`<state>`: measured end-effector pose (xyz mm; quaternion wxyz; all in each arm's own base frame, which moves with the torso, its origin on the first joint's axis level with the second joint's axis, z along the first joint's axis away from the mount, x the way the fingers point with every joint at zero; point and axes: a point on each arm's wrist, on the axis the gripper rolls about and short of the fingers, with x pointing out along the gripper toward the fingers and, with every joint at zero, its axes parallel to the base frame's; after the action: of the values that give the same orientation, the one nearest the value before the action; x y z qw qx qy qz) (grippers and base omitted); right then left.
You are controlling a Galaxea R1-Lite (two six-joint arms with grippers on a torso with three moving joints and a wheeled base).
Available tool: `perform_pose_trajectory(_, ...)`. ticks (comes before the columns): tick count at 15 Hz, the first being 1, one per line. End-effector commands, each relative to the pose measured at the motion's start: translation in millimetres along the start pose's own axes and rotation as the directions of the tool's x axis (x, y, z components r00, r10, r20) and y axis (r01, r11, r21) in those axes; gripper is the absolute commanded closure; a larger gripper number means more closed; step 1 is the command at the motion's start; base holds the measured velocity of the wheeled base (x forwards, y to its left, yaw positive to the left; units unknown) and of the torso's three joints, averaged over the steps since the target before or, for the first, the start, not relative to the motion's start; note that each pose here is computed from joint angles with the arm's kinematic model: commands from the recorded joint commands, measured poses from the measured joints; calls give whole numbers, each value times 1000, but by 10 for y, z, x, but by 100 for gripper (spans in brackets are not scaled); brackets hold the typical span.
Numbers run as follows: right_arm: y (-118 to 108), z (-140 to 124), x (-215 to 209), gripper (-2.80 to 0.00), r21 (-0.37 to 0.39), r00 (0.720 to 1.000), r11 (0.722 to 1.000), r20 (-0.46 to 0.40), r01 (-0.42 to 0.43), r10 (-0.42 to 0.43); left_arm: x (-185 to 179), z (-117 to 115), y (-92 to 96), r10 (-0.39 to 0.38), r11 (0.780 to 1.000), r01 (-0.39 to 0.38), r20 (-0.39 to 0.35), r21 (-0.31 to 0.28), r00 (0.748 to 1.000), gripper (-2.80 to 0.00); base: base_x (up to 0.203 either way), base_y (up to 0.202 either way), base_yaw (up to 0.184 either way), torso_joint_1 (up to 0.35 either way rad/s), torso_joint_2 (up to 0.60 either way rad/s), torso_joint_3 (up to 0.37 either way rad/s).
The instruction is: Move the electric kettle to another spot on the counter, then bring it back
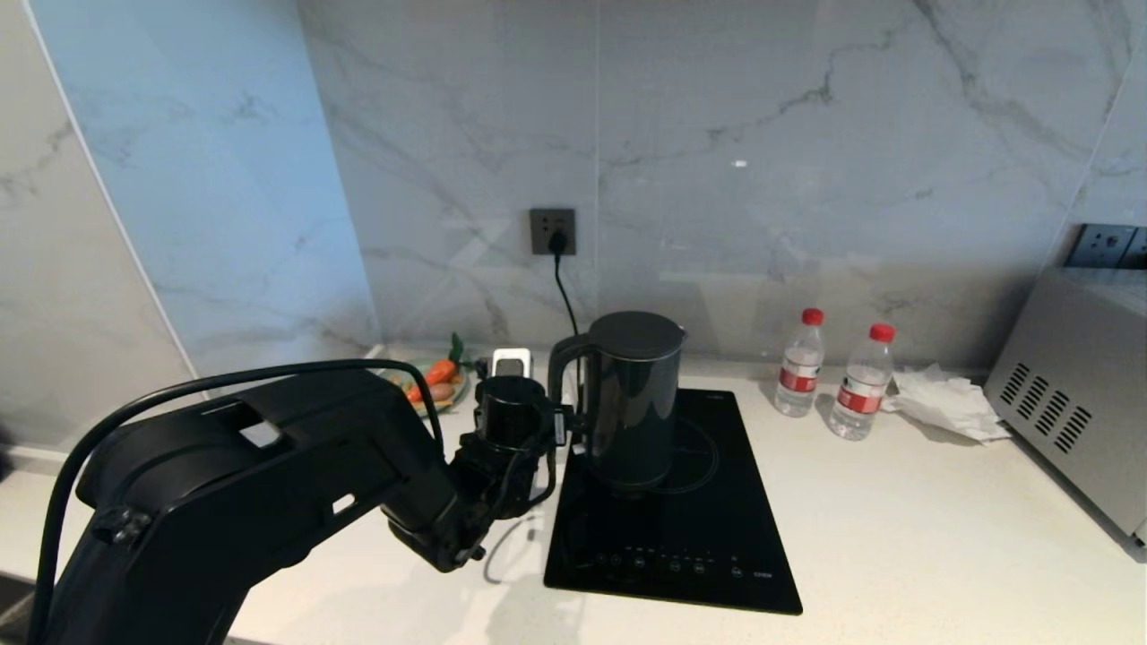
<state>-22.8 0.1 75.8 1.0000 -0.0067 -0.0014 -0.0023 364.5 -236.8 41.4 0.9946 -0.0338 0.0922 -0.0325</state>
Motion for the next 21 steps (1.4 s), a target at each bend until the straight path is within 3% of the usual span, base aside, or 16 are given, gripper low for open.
perform_pose_trajectory(1, 0, 0, 0, 0, 0, 1000, 1000, 0, 0, 0, -96, -3, 57, 3, 1000, -3, 3, -1, 1000, -280, 0, 0, 0, 0, 0, 0)
perform_pose_trajectory(5, 0, 0, 0, 0, 0, 1000, 1000, 0, 0, 0, -223, -5, 207, 12, 1000, -12, 26, -14, 1000, -280, 0, 0, 0, 0, 0, 0)
perform_pose_trajectory(6, 0, 3, -1, 0, 0, 1000, 1000, 1, 0, 0, -275, -6, 255, 6, 1000, -5, 23, -15, 1000, 0, 0, 0, 0, 0, 0, 0)
perform_pose_trajectory(8, 0, 0, 0, 0, 0, 1000, 1000, 0, 0, 0, -425, 26, 329, -31, 999, 31, 18, -12, 999, 0, 0, 0, 0, 0, 0, 0)
perform_pose_trajectory(11, 0, 5, -1, 0, 0, 1000, 1000, 2, 0, 0, -699, -81, 486, -32, 998, 34, -37, 52, 999, 0, 0, 0, 0, 0, 0, 0)
perform_pose_trajectory(14, 0, 1, 0, 0, 0, 1000, 1000, 0, 0, 0, -924, 289, 733, -29, 1000, 30, 93, -9, 995, 0, 0, 0, 0, 0, 0, 0)
perform_pose_trajectory(21, 0, 0, 0, 0, 0, 1000, 1000, 0, 0, 0, -1860, 1143, 1295, -67, 991, 90, 216, -97, 974, 0, 0, 0, 0, 0, 0, 0)
